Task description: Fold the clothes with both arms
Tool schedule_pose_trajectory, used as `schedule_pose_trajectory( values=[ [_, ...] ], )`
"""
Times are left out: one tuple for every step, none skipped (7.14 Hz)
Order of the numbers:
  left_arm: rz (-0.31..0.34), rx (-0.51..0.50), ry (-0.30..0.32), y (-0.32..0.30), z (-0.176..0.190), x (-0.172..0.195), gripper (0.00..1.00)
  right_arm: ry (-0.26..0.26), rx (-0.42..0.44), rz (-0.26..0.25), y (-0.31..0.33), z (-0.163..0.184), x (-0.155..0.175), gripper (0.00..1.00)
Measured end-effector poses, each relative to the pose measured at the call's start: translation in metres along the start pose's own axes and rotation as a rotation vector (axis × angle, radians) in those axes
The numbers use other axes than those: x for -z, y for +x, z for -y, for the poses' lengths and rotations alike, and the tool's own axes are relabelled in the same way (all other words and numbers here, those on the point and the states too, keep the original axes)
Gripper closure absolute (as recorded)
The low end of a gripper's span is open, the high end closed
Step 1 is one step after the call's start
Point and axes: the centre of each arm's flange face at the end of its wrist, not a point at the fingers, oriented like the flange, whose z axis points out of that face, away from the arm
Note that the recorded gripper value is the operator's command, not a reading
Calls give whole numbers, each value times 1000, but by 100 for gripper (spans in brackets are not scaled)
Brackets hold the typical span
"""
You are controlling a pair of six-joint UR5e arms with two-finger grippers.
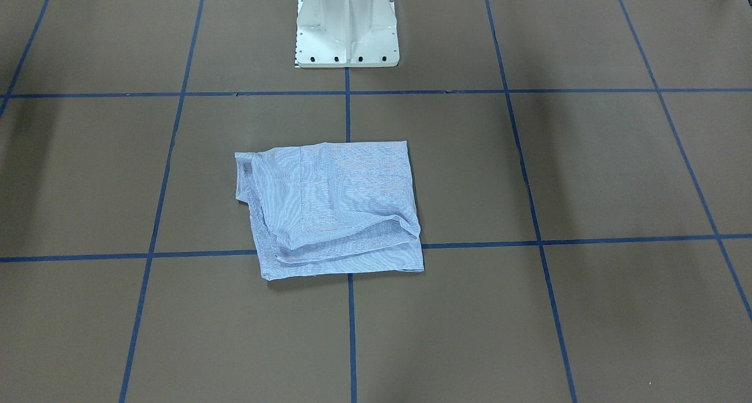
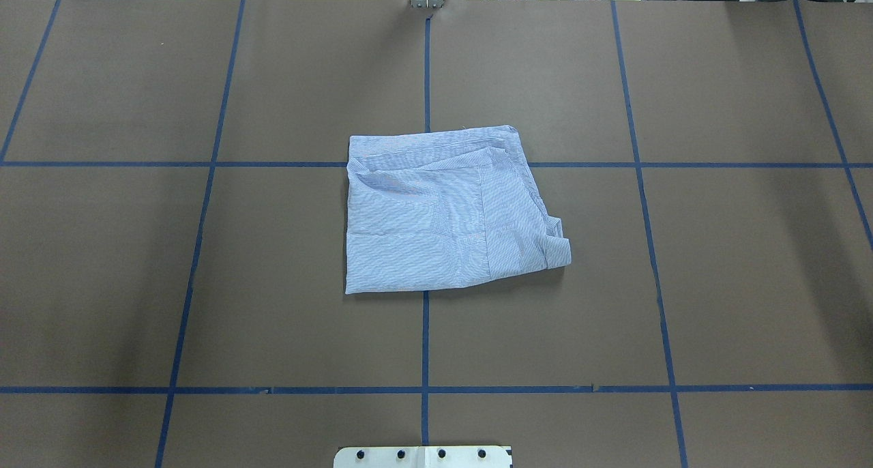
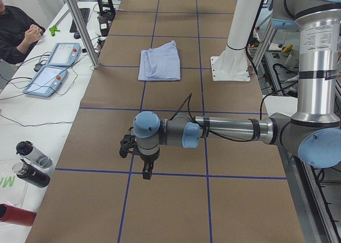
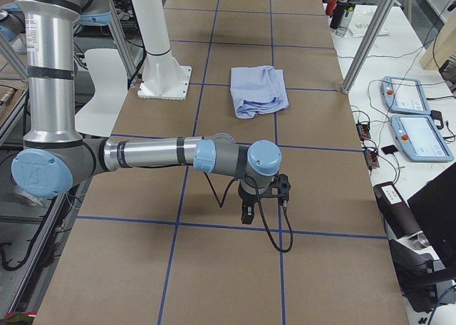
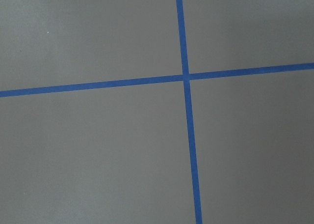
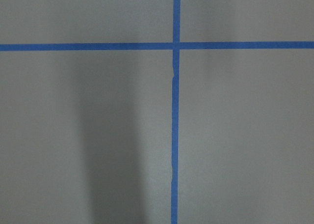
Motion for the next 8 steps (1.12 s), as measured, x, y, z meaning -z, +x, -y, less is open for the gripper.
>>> schedule_pose_trajectory(
  values=[
    [0, 0, 0, 0, 0, 0, 0, 9, 6, -2, 2, 0, -1, 0],
    [1, 0, 0, 0, 0, 0, 0, 16, 12, -4, 6, 0, -4, 0],
    [2, 0, 0, 0, 0, 0, 0, 18, 13, -4, 9, 1, -7, 0],
    [2, 0, -1, 0, 0, 0, 0, 19, 12, -4, 10, 1, -8, 0],
    [2, 0, -1, 0, 0, 0, 0, 19, 12, -4, 10, 1, -8, 0],
    [3, 0, -1, 0, 0, 0, 0, 20, 11, -3, 10, 2, -8, 0],
    [3, 0, 0, 0, 0, 0, 0, 20, 10, -2, 10, 2, -8, 0],
    [4, 0, -1, 0, 0, 0, 0, 20, 10, -2, 10, 2, -8, 0]
  ],
)
